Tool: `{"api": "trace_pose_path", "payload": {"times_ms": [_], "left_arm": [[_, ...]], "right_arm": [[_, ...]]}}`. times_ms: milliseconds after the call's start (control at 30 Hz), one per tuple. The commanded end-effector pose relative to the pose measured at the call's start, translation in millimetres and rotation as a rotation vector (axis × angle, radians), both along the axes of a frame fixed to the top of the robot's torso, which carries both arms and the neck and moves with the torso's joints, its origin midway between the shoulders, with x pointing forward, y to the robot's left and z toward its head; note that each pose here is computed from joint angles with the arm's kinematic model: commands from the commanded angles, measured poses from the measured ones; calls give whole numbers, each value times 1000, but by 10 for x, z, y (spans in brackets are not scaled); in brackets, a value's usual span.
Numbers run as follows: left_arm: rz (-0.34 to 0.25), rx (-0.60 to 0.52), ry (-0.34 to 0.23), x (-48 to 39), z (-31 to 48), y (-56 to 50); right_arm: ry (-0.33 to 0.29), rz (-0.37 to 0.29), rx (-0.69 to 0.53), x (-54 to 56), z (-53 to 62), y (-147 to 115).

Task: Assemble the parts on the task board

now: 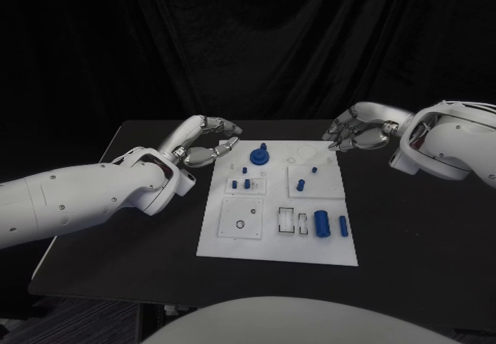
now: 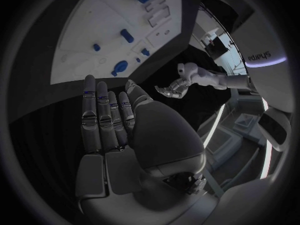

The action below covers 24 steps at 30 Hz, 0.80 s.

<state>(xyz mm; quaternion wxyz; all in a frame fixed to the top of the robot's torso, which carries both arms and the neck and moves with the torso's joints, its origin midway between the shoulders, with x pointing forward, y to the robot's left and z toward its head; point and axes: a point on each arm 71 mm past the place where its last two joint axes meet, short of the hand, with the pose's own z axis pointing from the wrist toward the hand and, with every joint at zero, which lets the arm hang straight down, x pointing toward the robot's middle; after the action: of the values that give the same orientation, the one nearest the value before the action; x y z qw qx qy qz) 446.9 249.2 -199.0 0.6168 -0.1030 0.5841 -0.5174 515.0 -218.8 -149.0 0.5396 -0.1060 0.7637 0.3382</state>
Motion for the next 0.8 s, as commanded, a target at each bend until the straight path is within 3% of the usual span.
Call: {"api": "trace_pose_path", "payload": {"times_ms": [33, 200, 467, 633, 800], "left_arm": [[-117, -281, 81, 22, 22, 27], [-118, -428, 204, 133, -61, 128], [-173, -624, 317, 156, -96, 129], [-205, -677, 372, 129, -105, 85], [-174, -654, 393, 151, -137, 58]], "right_arm": [[-157, -41, -212, 49, -52, -36], [-172, -27, -240, 52, -118, -9], [-161, -6, -246, 25, -268, -6], [-151, -6, -246, 0, -338, -21], [-140, -13, -247, -31, -401, -71]]}}
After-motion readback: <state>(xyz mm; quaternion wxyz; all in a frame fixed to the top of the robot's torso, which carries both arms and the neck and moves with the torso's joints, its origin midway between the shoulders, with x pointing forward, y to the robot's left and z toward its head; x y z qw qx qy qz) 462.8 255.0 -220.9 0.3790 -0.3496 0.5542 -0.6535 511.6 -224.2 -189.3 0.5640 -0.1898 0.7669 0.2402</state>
